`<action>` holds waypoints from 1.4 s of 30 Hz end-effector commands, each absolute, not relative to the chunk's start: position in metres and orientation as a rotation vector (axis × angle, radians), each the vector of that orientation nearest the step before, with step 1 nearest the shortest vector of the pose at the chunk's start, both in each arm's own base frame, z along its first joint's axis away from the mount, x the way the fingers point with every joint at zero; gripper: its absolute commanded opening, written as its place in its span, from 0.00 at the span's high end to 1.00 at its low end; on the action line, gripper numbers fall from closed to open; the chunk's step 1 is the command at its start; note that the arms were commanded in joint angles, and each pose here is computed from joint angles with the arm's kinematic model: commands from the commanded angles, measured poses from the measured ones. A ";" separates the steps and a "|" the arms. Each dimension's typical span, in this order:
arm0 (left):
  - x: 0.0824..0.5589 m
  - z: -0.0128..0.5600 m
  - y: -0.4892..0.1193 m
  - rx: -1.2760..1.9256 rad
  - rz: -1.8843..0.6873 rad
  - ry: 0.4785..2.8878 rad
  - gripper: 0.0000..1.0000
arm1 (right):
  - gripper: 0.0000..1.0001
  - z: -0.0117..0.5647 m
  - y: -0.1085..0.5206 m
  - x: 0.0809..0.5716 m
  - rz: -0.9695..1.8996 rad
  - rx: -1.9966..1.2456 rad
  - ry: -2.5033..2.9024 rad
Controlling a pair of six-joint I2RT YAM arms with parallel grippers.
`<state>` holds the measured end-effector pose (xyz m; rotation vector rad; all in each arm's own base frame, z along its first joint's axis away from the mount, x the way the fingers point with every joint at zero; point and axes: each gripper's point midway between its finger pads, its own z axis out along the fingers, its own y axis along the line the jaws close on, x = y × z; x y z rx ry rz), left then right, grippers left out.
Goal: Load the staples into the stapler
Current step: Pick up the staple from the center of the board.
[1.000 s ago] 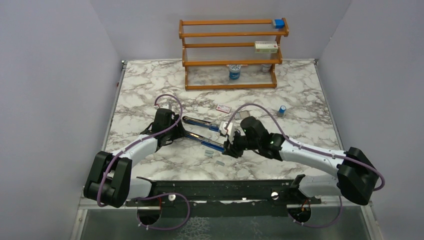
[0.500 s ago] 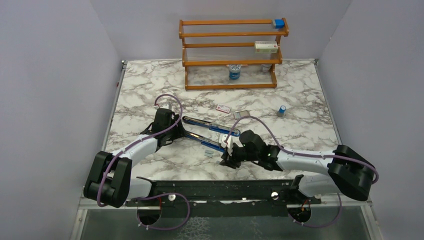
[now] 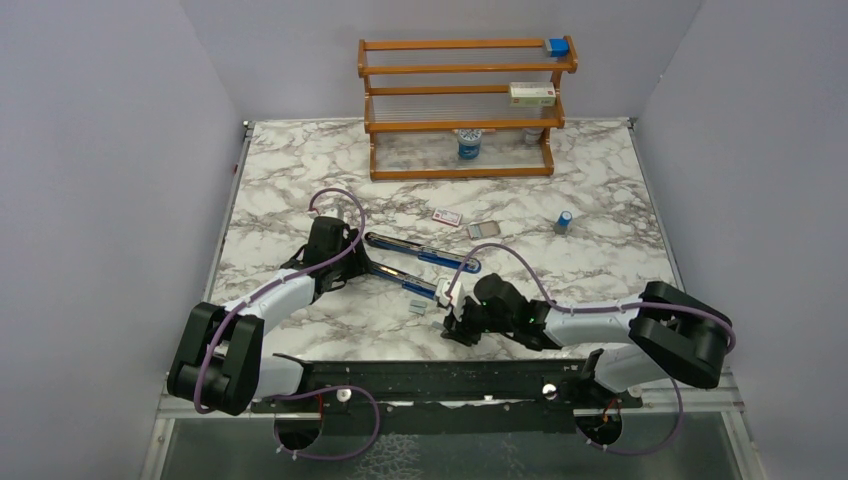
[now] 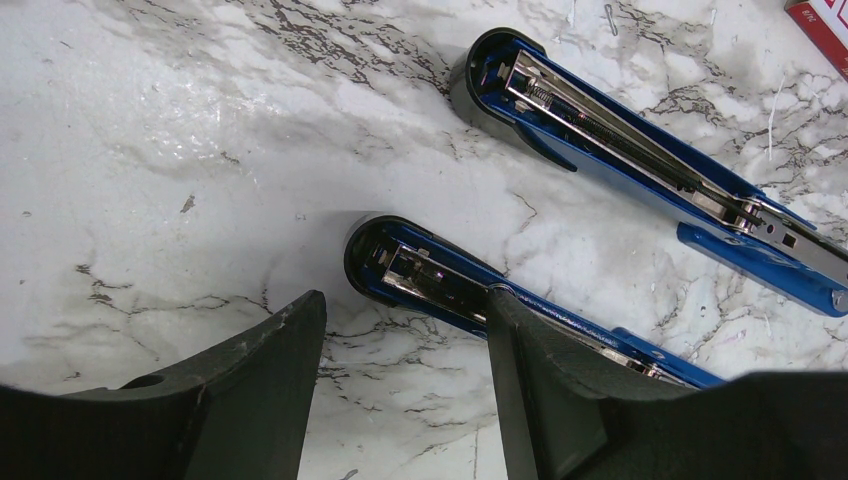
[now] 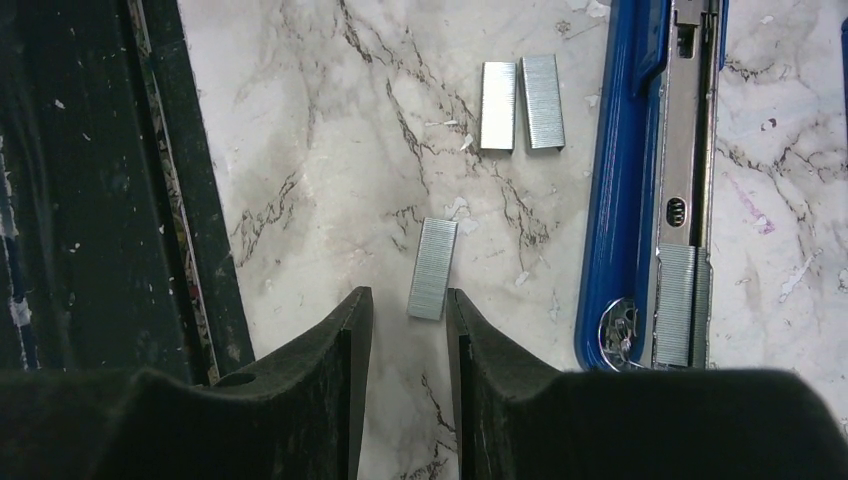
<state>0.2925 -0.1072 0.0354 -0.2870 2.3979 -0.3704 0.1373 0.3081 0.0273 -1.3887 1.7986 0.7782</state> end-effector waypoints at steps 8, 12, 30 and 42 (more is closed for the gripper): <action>0.290 0.032 -0.100 -0.272 -0.314 2.419 0.38 | 0.67 0.013 0.305 0.143 0.740 -1.325 1.805; 0.290 0.031 -0.100 -0.272 -0.312 2.421 0.38 | 0.68 0.012 0.305 0.146 0.719 -1.319 1.813; 0.290 0.031 -0.100 -0.271 -0.312 2.420 0.38 | 0.88 0.023 0.314 0.143 0.753 -1.353 1.782; 0.290 0.032 -0.099 -0.274 -0.306 2.417 0.38 | 0.91 0.112 0.350 0.168 0.845 -1.295 1.651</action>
